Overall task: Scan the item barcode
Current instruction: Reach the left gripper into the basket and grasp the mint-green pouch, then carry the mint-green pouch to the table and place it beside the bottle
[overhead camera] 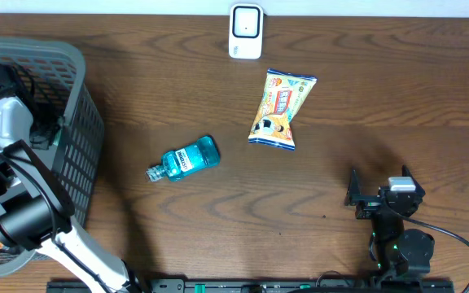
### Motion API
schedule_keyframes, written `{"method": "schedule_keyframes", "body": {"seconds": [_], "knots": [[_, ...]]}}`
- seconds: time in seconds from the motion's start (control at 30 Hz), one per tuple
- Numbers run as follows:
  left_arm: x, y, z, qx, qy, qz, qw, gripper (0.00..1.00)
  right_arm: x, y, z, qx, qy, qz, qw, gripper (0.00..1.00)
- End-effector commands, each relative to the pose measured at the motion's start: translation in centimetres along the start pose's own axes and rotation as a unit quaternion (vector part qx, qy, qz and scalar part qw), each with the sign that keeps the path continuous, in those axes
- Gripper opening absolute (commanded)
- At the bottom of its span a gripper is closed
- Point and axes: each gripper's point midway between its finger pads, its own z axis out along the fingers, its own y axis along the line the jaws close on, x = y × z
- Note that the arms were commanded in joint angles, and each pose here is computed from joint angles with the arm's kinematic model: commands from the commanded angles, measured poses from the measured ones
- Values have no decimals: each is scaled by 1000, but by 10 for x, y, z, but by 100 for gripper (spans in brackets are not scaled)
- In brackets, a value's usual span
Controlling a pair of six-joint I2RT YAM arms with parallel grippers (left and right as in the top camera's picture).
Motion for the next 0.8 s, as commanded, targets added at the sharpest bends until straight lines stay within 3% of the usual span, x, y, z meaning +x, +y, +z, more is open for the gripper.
{"method": "schedule_keyframes", "body": {"seconds": [0.0,0.27,0.4,0.57,0.67,0.77], "knots": [[3,6,-21,3,-1,17,1000,19,0,3,0,-6,-2,-5,1000,99],[-15,3,-166,118,-88,5,989,19,0,3,0,-6,-2,-5,1000,99],[-1,21,-254,189,-133,8,973,19,0,3,0,-6,-2,-5,1000,99],[51,21,-328,302,-130,60,943,18,0,3,0,-6,-2,-5,1000,99],[107,18,-369,376,-101,130,912,18,0,3,0,-6,-2,-5,1000,99],[152,16,-382,404,-63,194,892,19,0,3,0,-6,-2,-5,1000,99]]}}
